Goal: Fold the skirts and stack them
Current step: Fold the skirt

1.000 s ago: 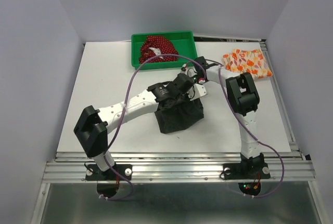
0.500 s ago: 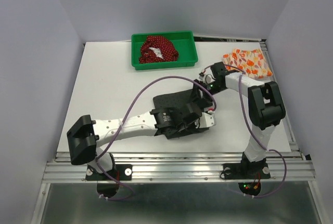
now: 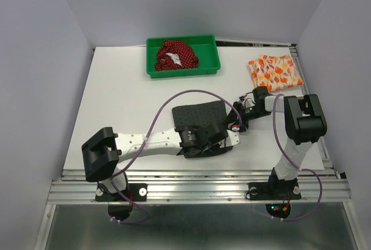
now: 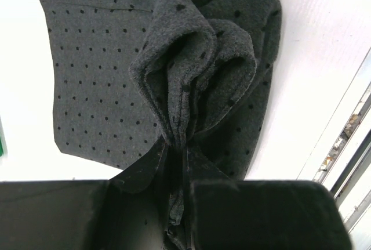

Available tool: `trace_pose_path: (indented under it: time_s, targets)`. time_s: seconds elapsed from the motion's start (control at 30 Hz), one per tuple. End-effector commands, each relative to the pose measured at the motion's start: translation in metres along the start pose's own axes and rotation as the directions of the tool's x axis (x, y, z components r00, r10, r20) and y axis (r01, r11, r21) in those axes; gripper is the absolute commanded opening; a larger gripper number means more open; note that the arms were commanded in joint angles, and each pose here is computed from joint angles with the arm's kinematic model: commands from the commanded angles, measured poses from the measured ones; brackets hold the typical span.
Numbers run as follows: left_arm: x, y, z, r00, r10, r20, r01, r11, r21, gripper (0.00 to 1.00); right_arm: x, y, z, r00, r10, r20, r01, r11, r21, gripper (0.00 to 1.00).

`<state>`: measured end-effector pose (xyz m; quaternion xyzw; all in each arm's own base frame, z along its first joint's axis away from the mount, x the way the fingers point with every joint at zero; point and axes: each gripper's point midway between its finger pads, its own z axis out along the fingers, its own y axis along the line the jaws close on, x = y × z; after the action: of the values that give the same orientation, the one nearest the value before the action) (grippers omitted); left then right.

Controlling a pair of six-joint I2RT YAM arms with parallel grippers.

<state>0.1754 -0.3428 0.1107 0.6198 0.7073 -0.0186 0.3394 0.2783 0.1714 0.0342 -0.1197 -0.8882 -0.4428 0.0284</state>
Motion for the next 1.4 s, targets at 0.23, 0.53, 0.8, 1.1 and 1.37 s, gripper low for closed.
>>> trace_pose_path:
  time_s: [0.23, 0.53, 0.8, 1.1, 1.37]
  targets:
    - [-0.036, 0.013, -0.047, 0.991, -0.023, 0.131, 0.017, 0.999, 0.044, 0.0, -0.018, -0.029, -0.008, 0.979, -0.193, 0.06, 0.178, 0.963, 0.203, 0.2]
    - [-0.056, 0.017, -0.079, 0.981, -0.005, 0.195, -0.015, 0.995, 0.101, 0.0, -0.036, 0.009, -0.045, 0.918, -0.392, 0.057, 0.362, 0.889, 0.282, 0.06]
    - [-0.073, 0.031, -0.088, 0.977, -0.007, 0.212, -0.017, 0.994, 0.109, 0.0, -0.063, 0.114, -0.024, 0.856, -0.5, 0.131, 0.501, 0.865, 0.035, 0.1]
    - [-0.063, 0.095, -0.065, 0.984, -0.07, 0.164, 0.065, 0.997, 0.037, 0.0, 0.027, 0.047, 0.065, 0.888, -0.417, -0.194, 0.411, 0.909, -0.071, 0.1]
    - [-0.054, 0.144, -0.031, 0.988, -0.049, 0.149, 0.056, 0.997, -0.048, 0.0, 0.044, 0.012, 0.077, 0.885, -0.362, -0.293, 0.358, 0.931, -0.07, 0.1]
